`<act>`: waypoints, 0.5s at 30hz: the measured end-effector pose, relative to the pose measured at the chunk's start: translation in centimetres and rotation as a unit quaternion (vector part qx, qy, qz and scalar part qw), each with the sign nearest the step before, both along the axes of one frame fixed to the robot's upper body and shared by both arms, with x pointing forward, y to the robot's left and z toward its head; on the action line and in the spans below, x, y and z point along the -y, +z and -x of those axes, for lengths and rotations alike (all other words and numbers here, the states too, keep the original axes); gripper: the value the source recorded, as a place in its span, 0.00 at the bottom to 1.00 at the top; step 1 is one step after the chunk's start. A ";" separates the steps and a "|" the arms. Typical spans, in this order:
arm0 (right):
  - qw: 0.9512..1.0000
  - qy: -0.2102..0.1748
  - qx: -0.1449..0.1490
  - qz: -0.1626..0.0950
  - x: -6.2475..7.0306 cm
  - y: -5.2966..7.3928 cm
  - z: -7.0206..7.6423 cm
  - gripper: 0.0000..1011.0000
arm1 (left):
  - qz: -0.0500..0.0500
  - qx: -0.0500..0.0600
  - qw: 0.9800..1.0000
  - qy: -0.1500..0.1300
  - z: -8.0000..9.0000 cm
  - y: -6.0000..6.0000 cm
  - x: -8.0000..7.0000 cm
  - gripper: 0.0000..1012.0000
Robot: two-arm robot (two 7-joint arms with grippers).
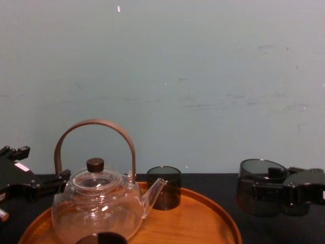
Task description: Pick up the glass from the table and place it on the tray.
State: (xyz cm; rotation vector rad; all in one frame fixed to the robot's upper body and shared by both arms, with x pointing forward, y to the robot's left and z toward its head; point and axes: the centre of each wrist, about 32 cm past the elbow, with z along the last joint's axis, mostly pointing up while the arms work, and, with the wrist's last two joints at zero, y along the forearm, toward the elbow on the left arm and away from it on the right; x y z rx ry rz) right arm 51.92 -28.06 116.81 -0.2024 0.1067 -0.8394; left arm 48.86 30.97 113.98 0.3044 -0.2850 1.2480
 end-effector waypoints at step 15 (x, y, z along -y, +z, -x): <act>0.999 0.034 0.002 0.007 -1.7 0.5 0.1 0.89 | 0.000 0.000 1.000 0.000 0.0 0.0 0.0 1.00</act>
